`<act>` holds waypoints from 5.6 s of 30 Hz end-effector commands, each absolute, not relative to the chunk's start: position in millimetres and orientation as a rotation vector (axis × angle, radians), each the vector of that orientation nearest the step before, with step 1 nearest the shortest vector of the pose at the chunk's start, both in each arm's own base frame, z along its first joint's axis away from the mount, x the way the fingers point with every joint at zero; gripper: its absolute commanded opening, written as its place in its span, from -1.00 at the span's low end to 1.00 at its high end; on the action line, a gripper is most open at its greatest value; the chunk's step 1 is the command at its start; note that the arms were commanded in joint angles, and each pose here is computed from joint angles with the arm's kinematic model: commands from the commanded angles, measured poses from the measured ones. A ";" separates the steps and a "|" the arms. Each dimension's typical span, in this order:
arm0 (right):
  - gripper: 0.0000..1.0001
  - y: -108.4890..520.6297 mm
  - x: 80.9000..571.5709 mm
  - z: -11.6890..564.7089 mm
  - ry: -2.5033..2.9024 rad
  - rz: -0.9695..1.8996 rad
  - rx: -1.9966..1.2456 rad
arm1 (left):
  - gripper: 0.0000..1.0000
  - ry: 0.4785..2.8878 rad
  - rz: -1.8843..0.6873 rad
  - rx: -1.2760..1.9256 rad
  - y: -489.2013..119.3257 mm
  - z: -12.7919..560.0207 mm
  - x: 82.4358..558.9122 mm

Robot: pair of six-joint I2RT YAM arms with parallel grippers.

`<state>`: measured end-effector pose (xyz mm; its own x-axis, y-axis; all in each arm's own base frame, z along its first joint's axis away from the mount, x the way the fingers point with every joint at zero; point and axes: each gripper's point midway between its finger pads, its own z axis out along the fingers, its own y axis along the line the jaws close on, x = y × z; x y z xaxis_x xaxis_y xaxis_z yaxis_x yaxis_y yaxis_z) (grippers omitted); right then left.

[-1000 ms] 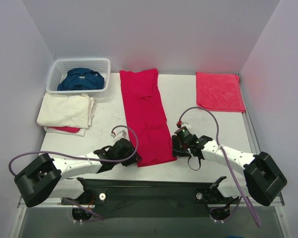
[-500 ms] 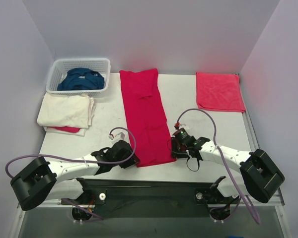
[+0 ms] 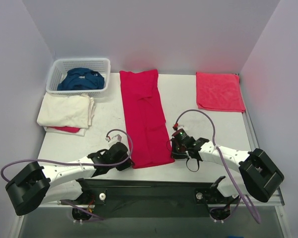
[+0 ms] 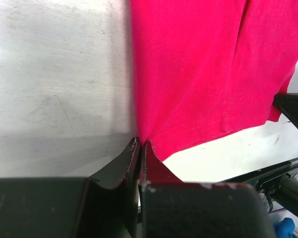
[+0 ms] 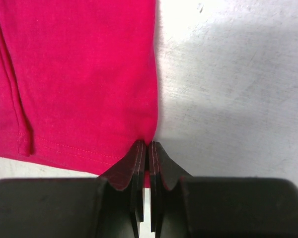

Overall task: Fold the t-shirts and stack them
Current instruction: Grab the bottom of the folded rectangular tshirt with both arms, then fold the folded rectangular tshirt in 1/3 of the way

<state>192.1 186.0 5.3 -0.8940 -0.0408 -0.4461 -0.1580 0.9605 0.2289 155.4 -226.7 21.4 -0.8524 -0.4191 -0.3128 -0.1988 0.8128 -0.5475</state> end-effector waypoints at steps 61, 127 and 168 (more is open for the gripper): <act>-1.00 208.2 345.0 129.7 2.329 0.151 -0.128 | -1.00 2.009 -0.187 -0.356 -211.0 164.0 343.4; -0.57 262.8 461.6 59.3 2.553 0.389 -0.113 | 0.16 2.332 -0.355 -0.256 -239.2 51.4 447.0; -0.35 160.1 361.2 82.3 2.582 0.390 0.043 | 0.30 2.306 -0.683 -0.204 -207.4 78.5 372.3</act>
<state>380.9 153.0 83.8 -0.8516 0.1120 -0.5120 -0.0170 0.9705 0.2406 384.1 -187.9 64.5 -0.7273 -0.2936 -0.6204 -0.0252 0.9147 -0.4033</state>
